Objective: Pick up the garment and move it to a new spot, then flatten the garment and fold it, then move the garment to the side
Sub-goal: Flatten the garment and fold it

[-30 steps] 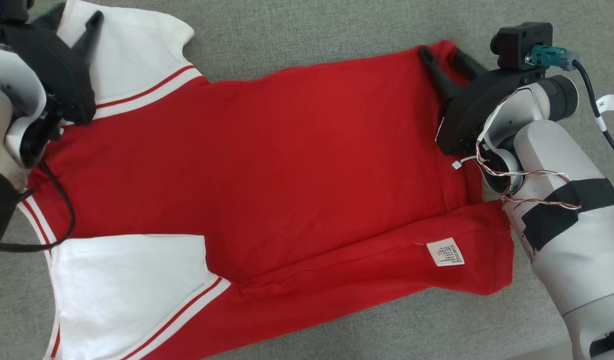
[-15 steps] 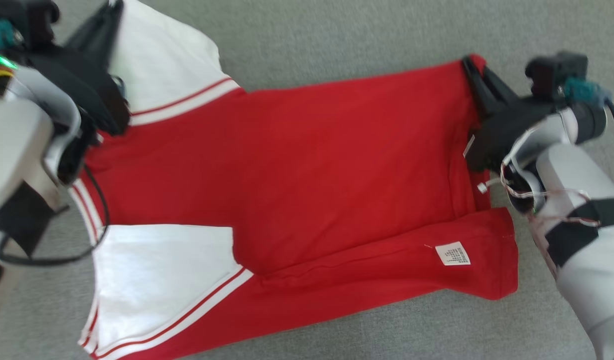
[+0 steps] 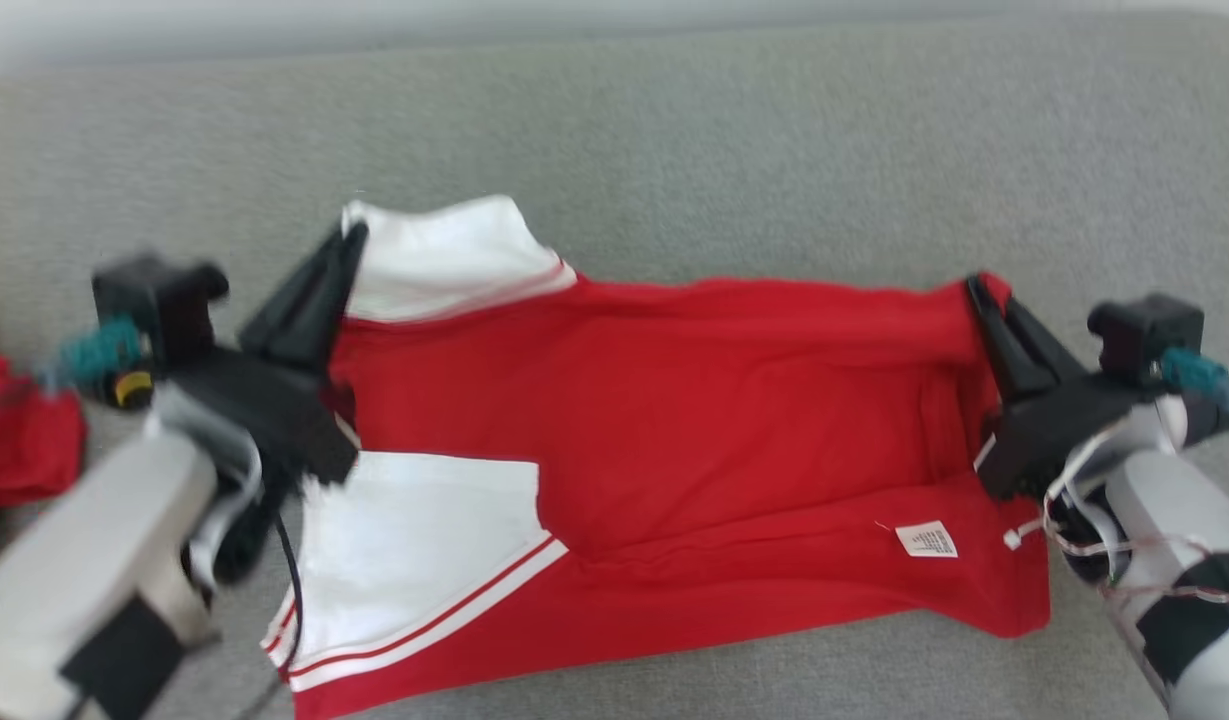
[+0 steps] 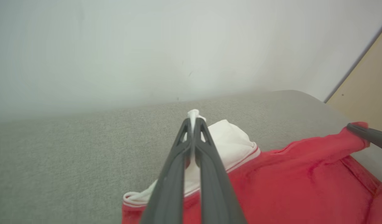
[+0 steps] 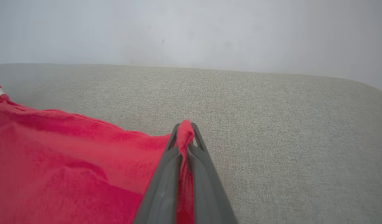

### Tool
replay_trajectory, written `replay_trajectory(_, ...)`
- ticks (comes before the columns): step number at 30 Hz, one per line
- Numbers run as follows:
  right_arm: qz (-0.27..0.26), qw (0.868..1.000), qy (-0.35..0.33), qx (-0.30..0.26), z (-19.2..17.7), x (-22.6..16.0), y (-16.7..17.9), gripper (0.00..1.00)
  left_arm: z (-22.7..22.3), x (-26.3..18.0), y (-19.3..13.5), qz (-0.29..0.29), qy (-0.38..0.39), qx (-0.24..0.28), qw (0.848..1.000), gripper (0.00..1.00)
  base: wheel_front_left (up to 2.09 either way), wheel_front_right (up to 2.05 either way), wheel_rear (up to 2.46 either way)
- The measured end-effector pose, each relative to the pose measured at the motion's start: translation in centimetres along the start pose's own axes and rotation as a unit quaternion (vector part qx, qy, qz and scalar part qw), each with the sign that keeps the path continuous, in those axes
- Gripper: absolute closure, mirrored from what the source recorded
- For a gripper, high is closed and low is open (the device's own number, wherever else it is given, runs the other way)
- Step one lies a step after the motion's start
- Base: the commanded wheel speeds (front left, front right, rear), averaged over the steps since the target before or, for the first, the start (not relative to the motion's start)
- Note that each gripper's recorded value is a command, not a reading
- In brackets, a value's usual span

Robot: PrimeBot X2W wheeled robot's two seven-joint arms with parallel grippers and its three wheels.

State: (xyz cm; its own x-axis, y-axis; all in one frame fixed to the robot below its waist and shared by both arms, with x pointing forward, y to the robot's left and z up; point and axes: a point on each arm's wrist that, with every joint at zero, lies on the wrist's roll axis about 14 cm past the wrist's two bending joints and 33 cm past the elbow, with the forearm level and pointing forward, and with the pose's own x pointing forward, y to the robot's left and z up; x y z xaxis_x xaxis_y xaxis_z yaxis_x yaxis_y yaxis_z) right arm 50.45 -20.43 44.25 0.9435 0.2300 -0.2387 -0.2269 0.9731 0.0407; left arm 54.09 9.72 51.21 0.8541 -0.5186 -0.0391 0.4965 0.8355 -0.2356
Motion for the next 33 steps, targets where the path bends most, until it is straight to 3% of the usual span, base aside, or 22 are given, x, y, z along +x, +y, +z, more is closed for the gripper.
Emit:
replay_trajectory(10, 0.013, 0.999, -0.033, 0.015, 0.6, -2.7, 1.0, 1.00, -1.0, -7.0, -2.4, 0.037, -0.036, -0.047, 0.998, 1.00, 0.00, 0.00, 0.00)
replay_trajectory(20, 0.010, 0.998, -0.048, 0.043, 0.3, -5.1, 1.5, 1.00, -3.4, -10.5, -3.6, 0.068, -0.034, -0.083, 0.994, 1.00, 0.00, 0.00, 0.00)
replay_trajectory(21, 0.009, 0.997, -0.052, 0.048, 0.4, -5.6, 1.6, 0.82, -4.1, -11.0, -3.8, 0.074, -0.031, -0.091, 0.993, 1.00, 0.00, 0.00, 0.00)
replay_trajectory(22, 0.008, 0.997, -0.053, 0.050, 0.4, -5.8, 1.6, 0.00, -4.4, -11.3, -3.9, 0.075, -0.026, -0.089, 0.993, 0.67, 0.00, 0.00, 0.00)
replay_trajectory(23, 0.007, 0.997, -0.055, 0.053, 0.4, -6.1, 1.5, 0.00, -4.8, -11.6, -4.0, 0.078, -0.023, -0.087, 0.993, 0.02, 0.00, 0.00, 0.00)
replay_trajectory(33, -0.013, 0.993, -0.079, 0.082, 0.9, -8.3, 0.8, 0.00, -2.9, -13.4, -1.8, 0.140, -0.074, -0.070, 0.985, 0.00, 0.00, 0.00, 0.00)
